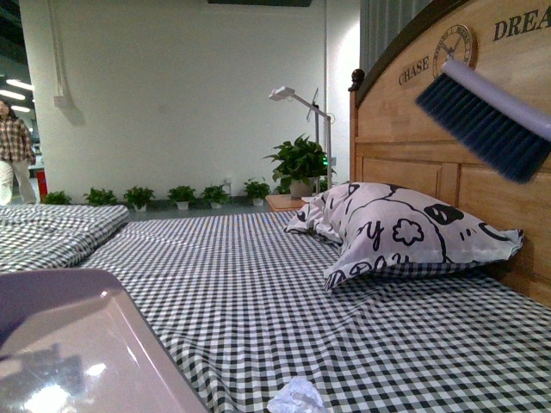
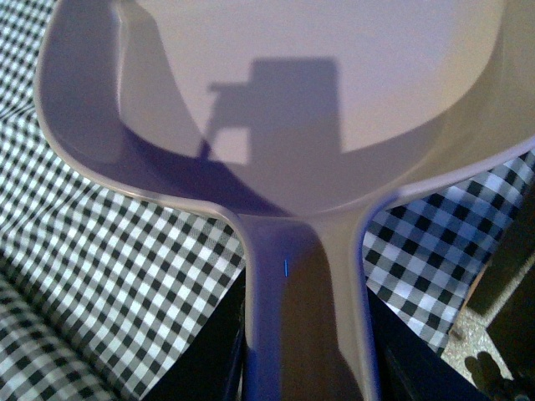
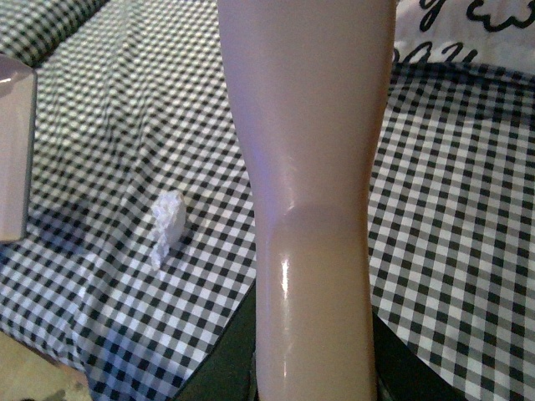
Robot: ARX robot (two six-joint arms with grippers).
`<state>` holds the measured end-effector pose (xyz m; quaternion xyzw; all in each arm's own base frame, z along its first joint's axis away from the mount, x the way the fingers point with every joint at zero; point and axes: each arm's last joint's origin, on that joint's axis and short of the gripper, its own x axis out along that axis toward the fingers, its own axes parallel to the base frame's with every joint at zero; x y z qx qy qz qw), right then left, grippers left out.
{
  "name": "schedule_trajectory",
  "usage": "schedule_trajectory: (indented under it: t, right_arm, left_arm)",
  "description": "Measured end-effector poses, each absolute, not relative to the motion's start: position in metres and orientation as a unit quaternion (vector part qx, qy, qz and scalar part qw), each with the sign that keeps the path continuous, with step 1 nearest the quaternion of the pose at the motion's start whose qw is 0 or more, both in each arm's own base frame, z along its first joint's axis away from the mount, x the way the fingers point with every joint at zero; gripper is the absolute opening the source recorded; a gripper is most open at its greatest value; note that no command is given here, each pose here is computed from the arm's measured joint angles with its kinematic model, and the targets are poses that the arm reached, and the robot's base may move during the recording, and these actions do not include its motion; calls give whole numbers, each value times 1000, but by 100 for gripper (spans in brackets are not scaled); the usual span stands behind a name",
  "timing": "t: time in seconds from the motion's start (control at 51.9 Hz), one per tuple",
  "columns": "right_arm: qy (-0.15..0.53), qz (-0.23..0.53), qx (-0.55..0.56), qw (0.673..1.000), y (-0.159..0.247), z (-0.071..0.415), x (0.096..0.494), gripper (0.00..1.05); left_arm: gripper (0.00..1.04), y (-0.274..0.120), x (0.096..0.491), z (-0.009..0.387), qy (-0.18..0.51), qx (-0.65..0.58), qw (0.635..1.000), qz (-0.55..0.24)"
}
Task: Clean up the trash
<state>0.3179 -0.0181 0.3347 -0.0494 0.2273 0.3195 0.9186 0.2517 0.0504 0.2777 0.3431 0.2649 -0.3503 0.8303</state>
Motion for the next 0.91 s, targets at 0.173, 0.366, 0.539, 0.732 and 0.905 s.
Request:
schedule_trajectory:
  t: [0.173, 0.366, 0.539, 0.732, 0.905]
  right_arm:
    - [263, 300, -108, 911, -3, 309, 348, 18]
    - [297, 279, -143, 902, 5, 277, 371, 18]
    - [306, 253, -165, 903, 6, 264, 386, 18]
    - [318, 234, -196, 898, 12, 252, 393, 18]
    - [319, 242, -216, 890, 33, 241, 391, 18]
  left_arm:
    - [27, 37, 263, 272, 250, 364, 811, -384]
    - [27, 32, 279, 261, 237, 376, 807, -389]
    - [27, 34, 284, 232, 257, 376, 797, -396]
    - [27, 32, 283, 221, 267, 362, 792, -412]
    - [27, 33, 290, 213, 266, 357, 794, -414]
